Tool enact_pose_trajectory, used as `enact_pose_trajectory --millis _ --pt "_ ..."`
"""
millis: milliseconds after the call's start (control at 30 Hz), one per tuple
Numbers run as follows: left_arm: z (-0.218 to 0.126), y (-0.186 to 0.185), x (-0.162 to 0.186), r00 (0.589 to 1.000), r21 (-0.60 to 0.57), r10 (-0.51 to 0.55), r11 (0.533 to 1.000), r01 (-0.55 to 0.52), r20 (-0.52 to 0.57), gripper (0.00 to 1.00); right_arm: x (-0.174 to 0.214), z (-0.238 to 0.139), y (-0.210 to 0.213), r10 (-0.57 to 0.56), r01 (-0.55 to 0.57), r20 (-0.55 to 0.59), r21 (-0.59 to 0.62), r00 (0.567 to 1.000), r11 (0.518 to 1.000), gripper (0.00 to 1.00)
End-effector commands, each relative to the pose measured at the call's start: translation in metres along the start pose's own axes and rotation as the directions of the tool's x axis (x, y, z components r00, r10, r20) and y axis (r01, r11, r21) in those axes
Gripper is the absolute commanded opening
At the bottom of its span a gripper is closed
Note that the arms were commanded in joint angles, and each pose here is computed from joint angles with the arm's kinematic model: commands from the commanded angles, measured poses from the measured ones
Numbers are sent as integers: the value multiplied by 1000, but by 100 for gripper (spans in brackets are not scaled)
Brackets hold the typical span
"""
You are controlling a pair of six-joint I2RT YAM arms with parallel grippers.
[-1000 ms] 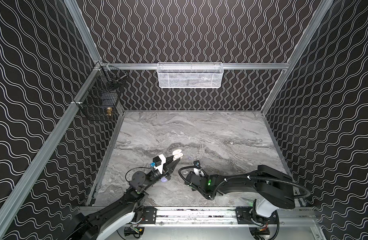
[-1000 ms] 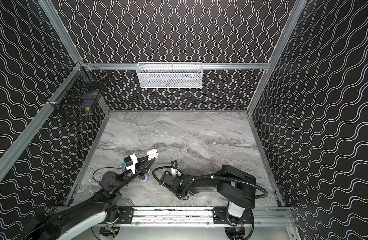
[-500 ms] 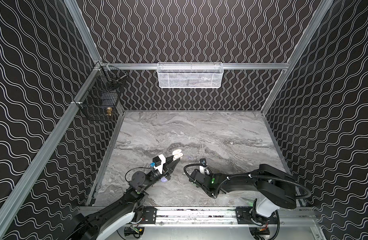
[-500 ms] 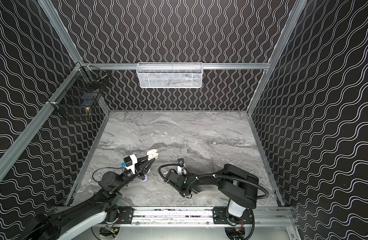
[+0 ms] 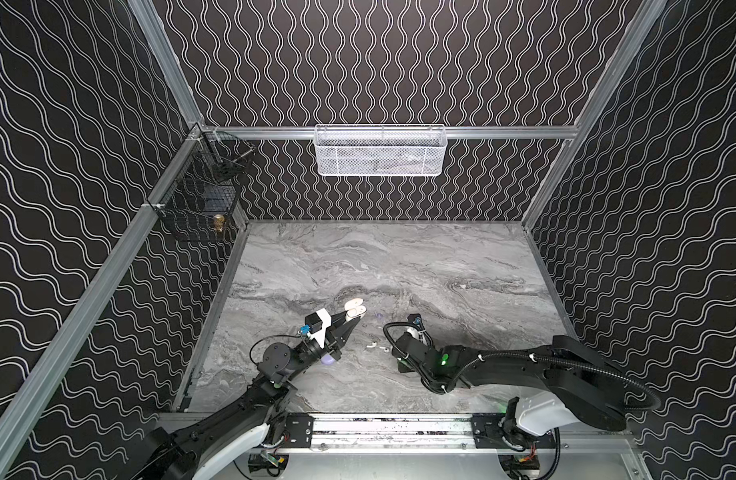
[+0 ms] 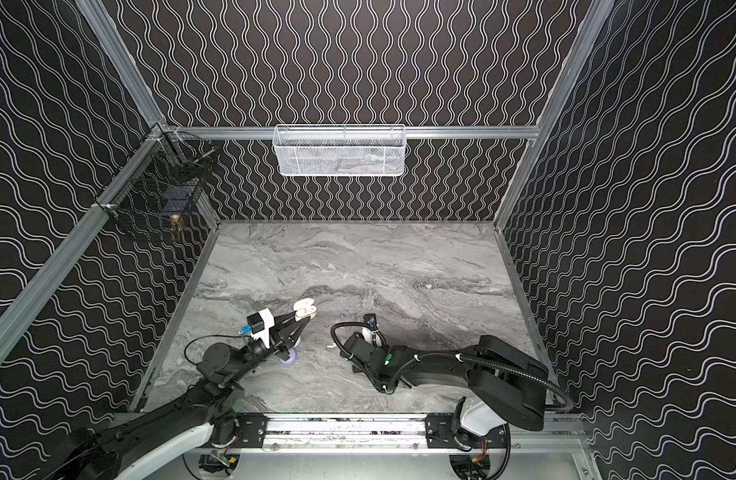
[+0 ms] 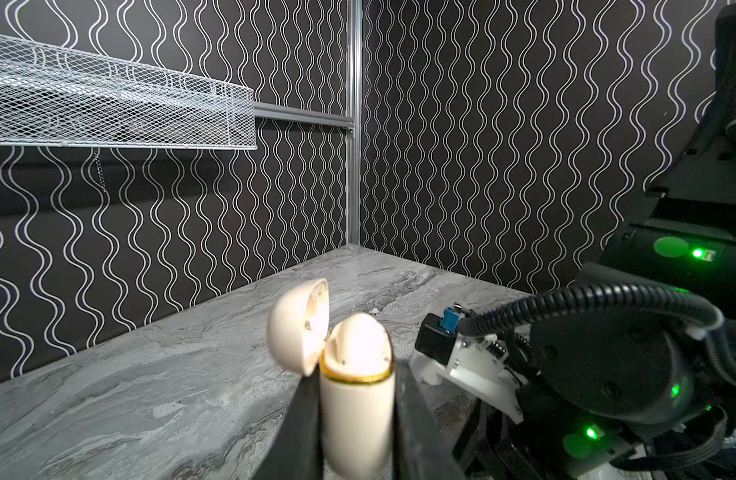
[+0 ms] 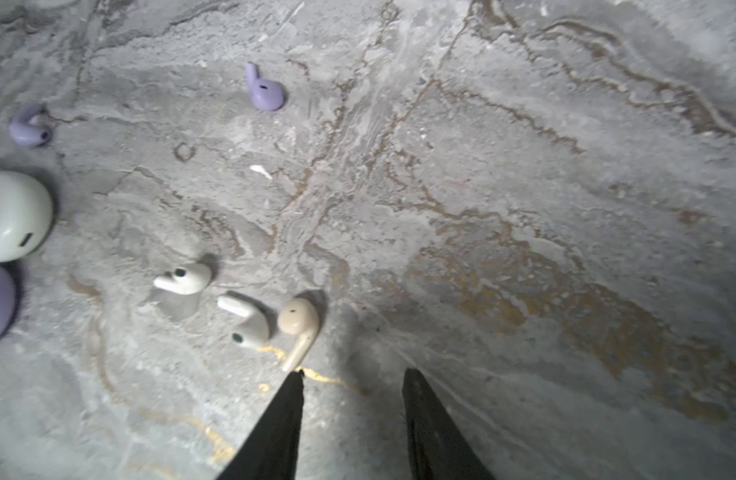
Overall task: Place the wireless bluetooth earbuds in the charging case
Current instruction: 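Lower the right gripper onto the second cream earbud and close on it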
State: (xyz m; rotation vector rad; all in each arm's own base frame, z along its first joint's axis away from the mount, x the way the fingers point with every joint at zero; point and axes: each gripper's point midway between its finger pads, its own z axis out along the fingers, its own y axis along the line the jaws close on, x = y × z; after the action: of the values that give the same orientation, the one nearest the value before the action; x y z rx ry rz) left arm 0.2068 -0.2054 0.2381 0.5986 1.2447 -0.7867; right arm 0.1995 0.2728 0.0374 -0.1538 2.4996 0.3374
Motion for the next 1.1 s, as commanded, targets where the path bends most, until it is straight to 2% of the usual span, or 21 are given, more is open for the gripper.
enact_pose_trajectory --millis 0,200,533,767,833,933,1067 --pt "1 0 -7 1000 2 19 1000 -20 24 0 3 2 15 37 -39 -45 -42 998 998 43" --pt "0 -1 -8 999 2 20 1000 -21 26 0 5 18 17 13 -11 -77 31 997 999 48" --pt "0 -2 -9 999 7 22 1000 -22 28 0 7 29 4 -6 22 -104 154 995 988 46" --pt "0 -2 -9 999 10 19 1000 -20 30 0 9 29 -3 -17 40 -115 196 993 980 45" --pt "0 -2 -10 999 8 21 1000 -21 31 0 9 30 -3 -25 51 -124 205 992 977 43" --pt "0 -2 -10 999 8 22 1000 -22 32 0 11 33 0 -32 60 -136 206 990 977 33" --pt "0 -2 -10 999 7 23 1000 -24 30 0 12 34 1 -32 61 -144 206 989 977 32"
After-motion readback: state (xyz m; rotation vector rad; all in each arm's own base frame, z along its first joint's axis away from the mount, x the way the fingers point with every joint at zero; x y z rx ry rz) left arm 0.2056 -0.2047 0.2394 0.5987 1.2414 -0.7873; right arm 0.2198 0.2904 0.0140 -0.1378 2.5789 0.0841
